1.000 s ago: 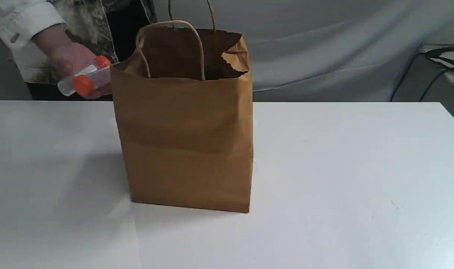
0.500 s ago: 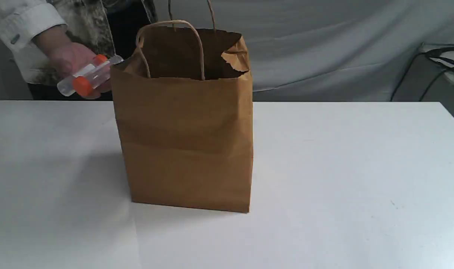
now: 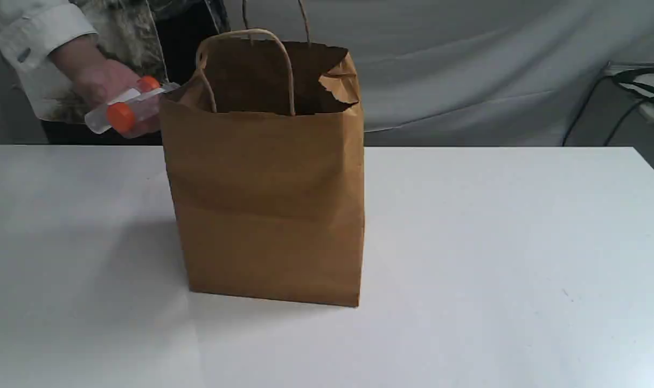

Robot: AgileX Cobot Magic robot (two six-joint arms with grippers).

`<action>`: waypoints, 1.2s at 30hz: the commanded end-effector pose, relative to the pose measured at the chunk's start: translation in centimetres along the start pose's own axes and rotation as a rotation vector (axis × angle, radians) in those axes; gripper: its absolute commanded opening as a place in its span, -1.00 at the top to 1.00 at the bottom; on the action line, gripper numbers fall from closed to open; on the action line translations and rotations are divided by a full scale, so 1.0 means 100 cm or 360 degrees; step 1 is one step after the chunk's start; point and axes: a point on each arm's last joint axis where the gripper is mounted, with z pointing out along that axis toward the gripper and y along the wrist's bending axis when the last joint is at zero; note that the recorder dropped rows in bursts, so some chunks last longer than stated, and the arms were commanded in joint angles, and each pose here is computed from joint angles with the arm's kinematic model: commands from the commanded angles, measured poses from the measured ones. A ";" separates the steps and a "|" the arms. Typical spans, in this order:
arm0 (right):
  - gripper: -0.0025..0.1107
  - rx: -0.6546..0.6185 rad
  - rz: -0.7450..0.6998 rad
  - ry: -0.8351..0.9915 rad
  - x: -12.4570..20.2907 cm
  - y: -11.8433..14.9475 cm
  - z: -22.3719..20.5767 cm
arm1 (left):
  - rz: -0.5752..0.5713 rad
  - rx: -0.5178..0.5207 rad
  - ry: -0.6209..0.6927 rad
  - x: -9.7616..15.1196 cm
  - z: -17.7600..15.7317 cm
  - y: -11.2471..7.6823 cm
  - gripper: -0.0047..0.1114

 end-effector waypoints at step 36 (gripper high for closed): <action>0.31 -0.0031 -0.0032 0.0205 0.013 0.001 -0.001 | 0.0184 0.1043 0.0030 0.058 0.193 0.006 -0.11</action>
